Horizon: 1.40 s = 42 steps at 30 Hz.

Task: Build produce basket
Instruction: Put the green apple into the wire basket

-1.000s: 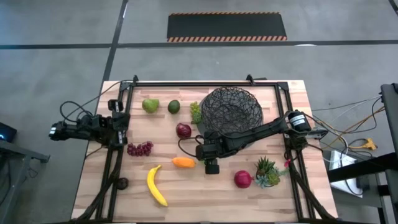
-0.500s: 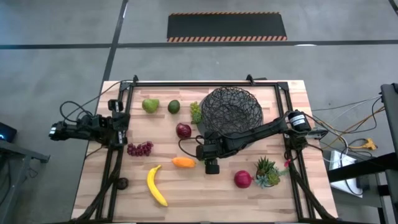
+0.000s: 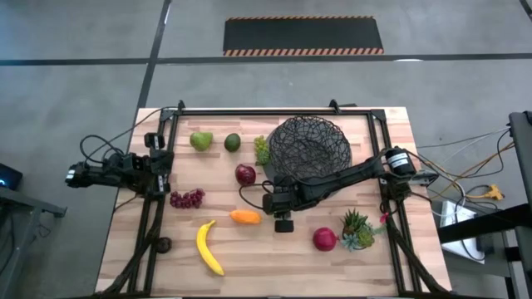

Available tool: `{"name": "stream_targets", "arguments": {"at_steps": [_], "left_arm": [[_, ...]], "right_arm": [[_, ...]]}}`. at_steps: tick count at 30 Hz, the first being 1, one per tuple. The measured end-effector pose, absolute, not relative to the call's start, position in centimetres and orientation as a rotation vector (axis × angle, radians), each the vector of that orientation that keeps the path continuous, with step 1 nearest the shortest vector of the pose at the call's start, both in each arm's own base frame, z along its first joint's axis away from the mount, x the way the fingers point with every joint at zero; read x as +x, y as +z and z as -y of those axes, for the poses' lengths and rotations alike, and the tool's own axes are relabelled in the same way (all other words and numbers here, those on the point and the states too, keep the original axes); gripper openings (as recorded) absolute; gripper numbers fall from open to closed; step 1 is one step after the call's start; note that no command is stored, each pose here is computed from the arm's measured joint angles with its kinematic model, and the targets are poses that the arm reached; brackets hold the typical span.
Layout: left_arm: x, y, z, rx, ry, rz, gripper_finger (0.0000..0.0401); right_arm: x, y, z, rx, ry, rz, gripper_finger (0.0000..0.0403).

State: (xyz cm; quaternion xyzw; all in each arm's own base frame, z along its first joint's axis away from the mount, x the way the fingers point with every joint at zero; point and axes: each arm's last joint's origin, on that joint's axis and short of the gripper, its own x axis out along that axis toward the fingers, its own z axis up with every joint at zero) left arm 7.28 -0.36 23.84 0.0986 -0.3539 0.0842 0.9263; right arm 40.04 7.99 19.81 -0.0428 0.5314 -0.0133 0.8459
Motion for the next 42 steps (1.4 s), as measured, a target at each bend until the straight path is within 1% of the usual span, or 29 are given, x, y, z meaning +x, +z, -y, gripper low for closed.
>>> {"name": "stream_targets", "arguments": {"at_steps": [8, 10, 35, 42], "left_arm": [[7.29, 23.84, 0.36, 0.202, 0.172, 0.725, 0.0], [7.28, 23.84, 0.36, 0.202, 0.173, 0.726, 0.0], [7.28, 23.84, 0.36, 0.202, 0.173, 0.726, 0.0], [7.29, 23.84, 0.36, 0.202, 0.173, 0.725, 0.0]], "right_arm": [[40.07, 19.81, -7.96, -0.101, -0.012, -1.119, 0.002], [40.09, 19.82, -7.96, -0.102, -0.011, -1.117, 0.0012], [40.21, 20.37, -7.8, -0.145, 0.005, -1.096, 0.0008], [40.21, 20.46, -7.78, -0.195, 0.035, -1.093, 0.0009]]}}
